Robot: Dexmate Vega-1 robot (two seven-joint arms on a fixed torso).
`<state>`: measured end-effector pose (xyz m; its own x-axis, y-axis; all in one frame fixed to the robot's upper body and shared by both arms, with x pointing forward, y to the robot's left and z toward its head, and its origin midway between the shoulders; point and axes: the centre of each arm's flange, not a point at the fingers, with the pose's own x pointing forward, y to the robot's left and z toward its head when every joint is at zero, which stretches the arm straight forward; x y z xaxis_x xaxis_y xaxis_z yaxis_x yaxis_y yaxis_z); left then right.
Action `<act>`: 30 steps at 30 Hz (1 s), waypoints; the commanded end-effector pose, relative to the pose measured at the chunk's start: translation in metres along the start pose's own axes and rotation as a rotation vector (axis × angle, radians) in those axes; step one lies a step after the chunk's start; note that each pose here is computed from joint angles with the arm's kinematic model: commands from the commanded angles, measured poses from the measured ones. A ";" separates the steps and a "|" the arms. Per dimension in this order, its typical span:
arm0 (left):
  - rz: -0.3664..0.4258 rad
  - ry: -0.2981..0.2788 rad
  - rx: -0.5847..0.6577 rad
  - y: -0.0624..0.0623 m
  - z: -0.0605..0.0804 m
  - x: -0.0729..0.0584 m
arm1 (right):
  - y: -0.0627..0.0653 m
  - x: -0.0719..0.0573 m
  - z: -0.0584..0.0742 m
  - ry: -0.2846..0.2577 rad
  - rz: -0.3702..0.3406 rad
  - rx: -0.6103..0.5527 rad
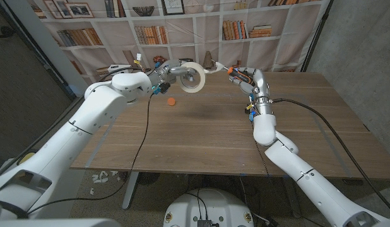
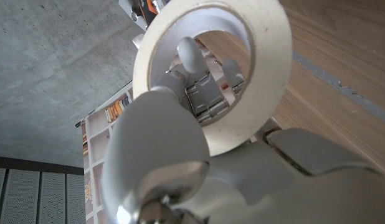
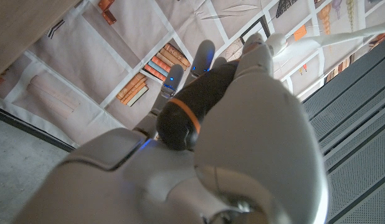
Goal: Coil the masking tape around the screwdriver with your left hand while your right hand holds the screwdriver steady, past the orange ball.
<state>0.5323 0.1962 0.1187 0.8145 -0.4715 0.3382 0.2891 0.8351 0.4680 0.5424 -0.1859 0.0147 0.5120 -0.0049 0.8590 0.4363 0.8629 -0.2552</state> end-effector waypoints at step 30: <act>0.021 0.280 0.199 0.011 -0.014 0.018 | 0.004 0.010 0.022 -0.003 0.378 -0.246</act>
<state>0.5575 0.2051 0.1106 0.9065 -0.3788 0.1863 0.2272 0.8097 0.5411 0.5338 -0.1789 0.0313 0.5964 0.2125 0.7741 0.3957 0.7612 -0.5138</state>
